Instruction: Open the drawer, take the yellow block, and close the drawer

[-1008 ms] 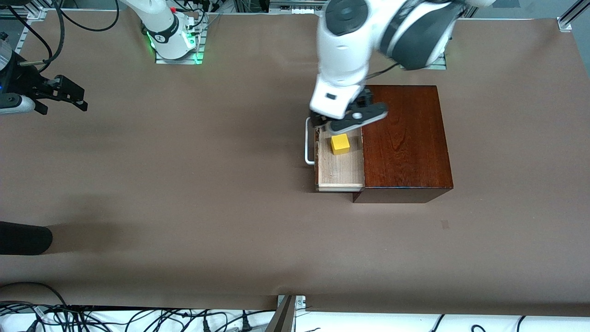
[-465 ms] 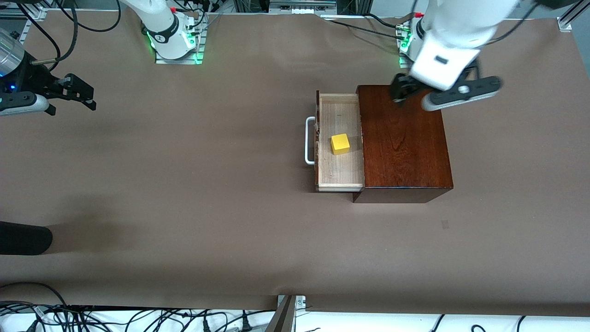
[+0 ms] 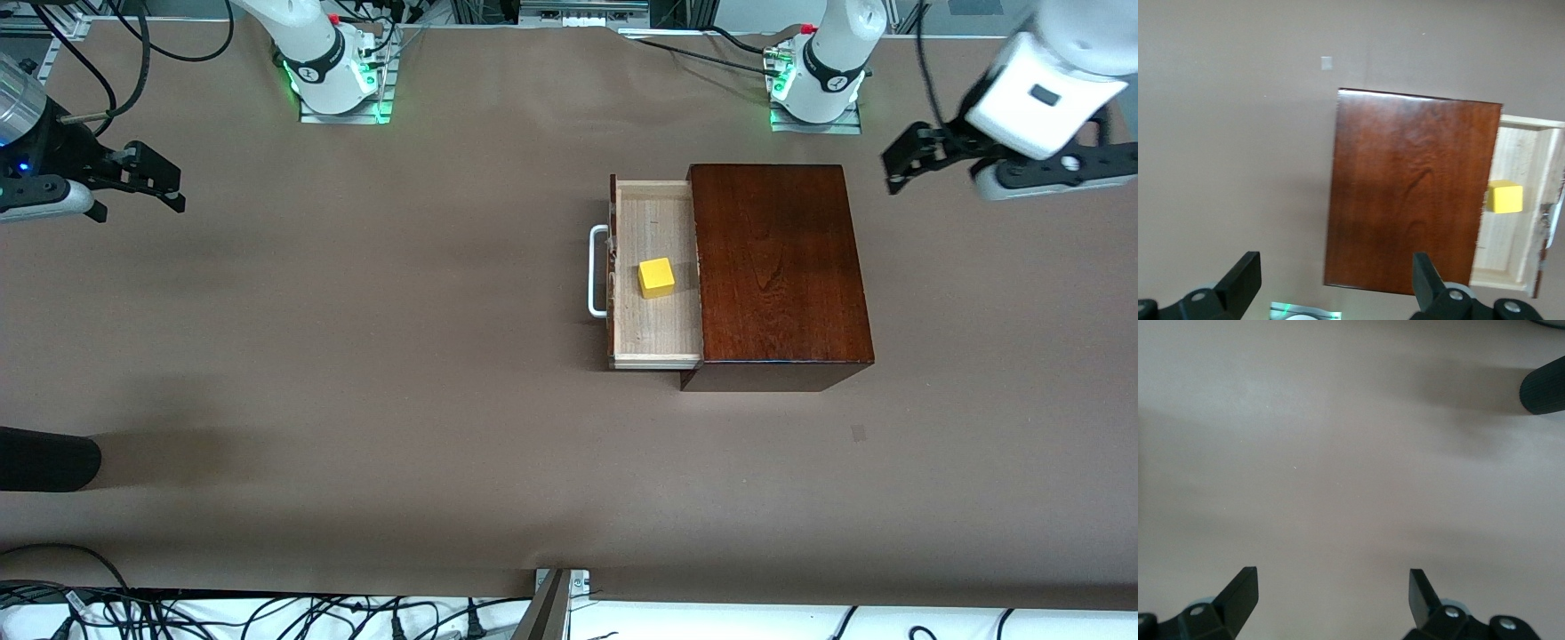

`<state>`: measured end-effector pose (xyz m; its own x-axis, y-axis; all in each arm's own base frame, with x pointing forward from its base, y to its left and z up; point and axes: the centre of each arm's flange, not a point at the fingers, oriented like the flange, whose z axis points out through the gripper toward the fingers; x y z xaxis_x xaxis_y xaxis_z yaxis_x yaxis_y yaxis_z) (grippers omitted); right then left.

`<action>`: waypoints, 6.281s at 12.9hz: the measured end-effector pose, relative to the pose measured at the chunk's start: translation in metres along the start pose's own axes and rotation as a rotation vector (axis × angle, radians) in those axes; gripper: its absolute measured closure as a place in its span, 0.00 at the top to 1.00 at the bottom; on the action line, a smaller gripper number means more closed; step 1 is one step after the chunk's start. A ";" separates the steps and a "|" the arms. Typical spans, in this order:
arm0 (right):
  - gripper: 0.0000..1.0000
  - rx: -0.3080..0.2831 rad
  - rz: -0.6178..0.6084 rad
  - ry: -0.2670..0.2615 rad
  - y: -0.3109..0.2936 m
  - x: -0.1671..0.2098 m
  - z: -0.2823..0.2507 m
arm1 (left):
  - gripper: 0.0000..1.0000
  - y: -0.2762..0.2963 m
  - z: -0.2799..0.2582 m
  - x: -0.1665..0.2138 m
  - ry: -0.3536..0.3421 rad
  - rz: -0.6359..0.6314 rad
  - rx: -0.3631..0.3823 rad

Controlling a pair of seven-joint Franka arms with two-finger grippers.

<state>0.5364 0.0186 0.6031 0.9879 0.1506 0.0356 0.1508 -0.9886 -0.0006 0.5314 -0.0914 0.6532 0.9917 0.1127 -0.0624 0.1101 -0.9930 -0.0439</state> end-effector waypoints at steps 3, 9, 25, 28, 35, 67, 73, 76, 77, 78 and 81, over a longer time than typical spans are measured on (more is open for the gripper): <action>1.00 -0.001 0.002 0.009 0.001 0.000 -0.004 | 1.00 -0.036 0.013 0.005 0.011 0.020 -0.012; 1.00 -0.001 0.020 0.016 -0.003 0.002 -0.008 | 1.00 -0.049 0.022 0.003 0.017 0.015 -0.018; 1.00 0.075 0.546 0.006 -0.373 0.001 -0.031 | 1.00 -0.064 0.018 0.007 0.044 -0.015 -0.025; 1.00 0.102 0.692 -0.009 -0.446 -0.008 -0.023 | 1.00 -0.062 0.020 0.012 0.058 -0.015 -0.037; 1.00 0.085 1.183 -0.019 -0.555 0.000 0.074 | 1.00 -0.064 0.029 0.022 0.059 -0.024 -0.044; 1.00 0.170 1.555 0.019 -0.638 0.009 0.288 | 1.00 -0.061 0.029 0.022 0.057 -0.019 -0.044; 0.93 0.168 1.559 0.030 -0.635 0.012 0.292 | 1.00 -0.061 0.029 0.022 0.057 -0.019 -0.044; 0.56 0.168 1.561 0.033 -0.634 0.013 0.292 | 1.00 -0.061 0.029 0.022 0.057 -0.018 -0.044; 0.56 0.168 1.561 0.033 -0.634 0.013 0.292 | 1.00 -0.061 0.029 0.022 0.057 -0.019 -0.044; 0.56 0.168 1.561 0.033 -0.634 0.013 0.292 | 1.00 -0.061 0.029 0.022 0.057 -0.018 -0.044; 0.56 0.143 1.564 0.036 -0.632 0.013 0.291 | 1.00 -0.060 0.029 0.022 0.057 -0.018 -0.044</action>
<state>0.4638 0.6474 0.3135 0.1609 -0.9846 -0.0683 -0.9775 -0.1494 -0.1490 0.5447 -0.0277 0.6251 0.9915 0.1300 -0.0055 0.1300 -0.9915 -0.0009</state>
